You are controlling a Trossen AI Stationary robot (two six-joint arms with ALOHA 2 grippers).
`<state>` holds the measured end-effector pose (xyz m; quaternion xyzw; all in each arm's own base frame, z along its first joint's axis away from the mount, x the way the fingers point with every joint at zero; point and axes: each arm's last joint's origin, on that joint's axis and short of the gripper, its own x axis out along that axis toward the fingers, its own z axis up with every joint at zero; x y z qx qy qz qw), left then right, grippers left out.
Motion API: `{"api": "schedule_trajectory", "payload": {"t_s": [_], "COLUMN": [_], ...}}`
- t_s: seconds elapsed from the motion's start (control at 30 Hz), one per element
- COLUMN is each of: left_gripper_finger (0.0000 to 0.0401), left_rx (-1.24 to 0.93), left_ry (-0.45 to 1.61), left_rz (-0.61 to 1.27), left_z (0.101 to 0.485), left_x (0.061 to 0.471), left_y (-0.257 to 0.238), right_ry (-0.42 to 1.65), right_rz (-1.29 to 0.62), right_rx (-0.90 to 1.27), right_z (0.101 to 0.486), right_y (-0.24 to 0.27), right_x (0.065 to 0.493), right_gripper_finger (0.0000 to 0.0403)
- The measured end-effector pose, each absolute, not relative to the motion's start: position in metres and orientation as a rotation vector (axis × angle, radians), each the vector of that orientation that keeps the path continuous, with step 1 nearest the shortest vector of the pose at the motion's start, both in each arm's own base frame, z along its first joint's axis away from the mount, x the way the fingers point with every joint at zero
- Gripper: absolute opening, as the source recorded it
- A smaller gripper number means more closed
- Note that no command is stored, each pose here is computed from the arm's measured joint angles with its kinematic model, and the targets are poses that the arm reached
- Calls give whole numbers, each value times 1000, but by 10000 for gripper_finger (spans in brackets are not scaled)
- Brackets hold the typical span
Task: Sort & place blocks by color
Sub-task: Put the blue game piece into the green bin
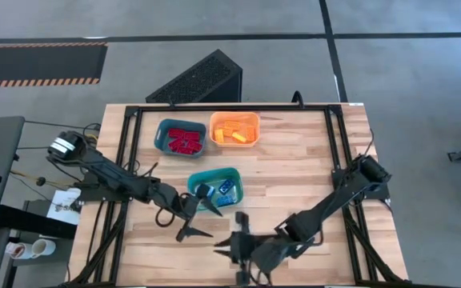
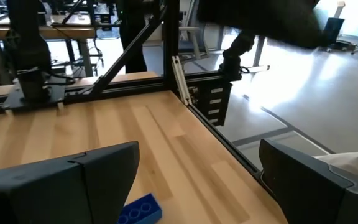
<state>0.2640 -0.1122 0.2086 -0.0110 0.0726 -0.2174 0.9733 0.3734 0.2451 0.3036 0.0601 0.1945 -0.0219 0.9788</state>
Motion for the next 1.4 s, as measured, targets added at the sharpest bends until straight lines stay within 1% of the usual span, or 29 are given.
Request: {"api": "schedule_trajectory", "payload": {"t_s": [0.03,0.1,0.2,0.27,0.37,0.47,0.57,0.67,0.73,0.83,0.97,1.13,1.3,1.4], "left_gripper_finger": [320,320,320,320,320,320,320,320,320,320,320,320,320,320], "left_rx": [-20,-15,18,43,97,179,252,294,326,376,407,429,449,420], "left_ry": [148,147,144,144,169,230,326,448,530,627,710,716,753,825], "left_rz": [-441,-440,-442,-444,-453,-458,-497,-543,-567,-577,-572,-557,-570,-602], "left_z": [208,209,208,207,203,198,193,185,177,165,149,140,131,123], "left_x": [265,269,278,287,304,324,344,363,373,387,403,421,424,418], "left_y": [-114,-116,-120,-124,-131,-136,-137,-135,-132,-126,-116,-107,-103,-103], "right_ry": [359,343,347,355,339,272,184,107,78,88,91,93,98,100], "right_rz": [-5,2,-119,-168,-181,-179,-191,-180,-173,-174,-172,-163,-143,-134], "right_rx": [72,-15,-72,-75,-18,86,166,234,250,233,201,180,176,174], "right_z": [310,323,340,338,322,301,278,264,259,253,254,254,254,253], "right_y": [246,245,229,218,199,180,164,153,149,145,145,146,150,153], "right_x": [373,363,343,328,306,280,259,242,237,232,231,230,228,226], "right_gripper_finger": [74,74,74,74,74,74,74,74,74,74,74,74,74,74]}}
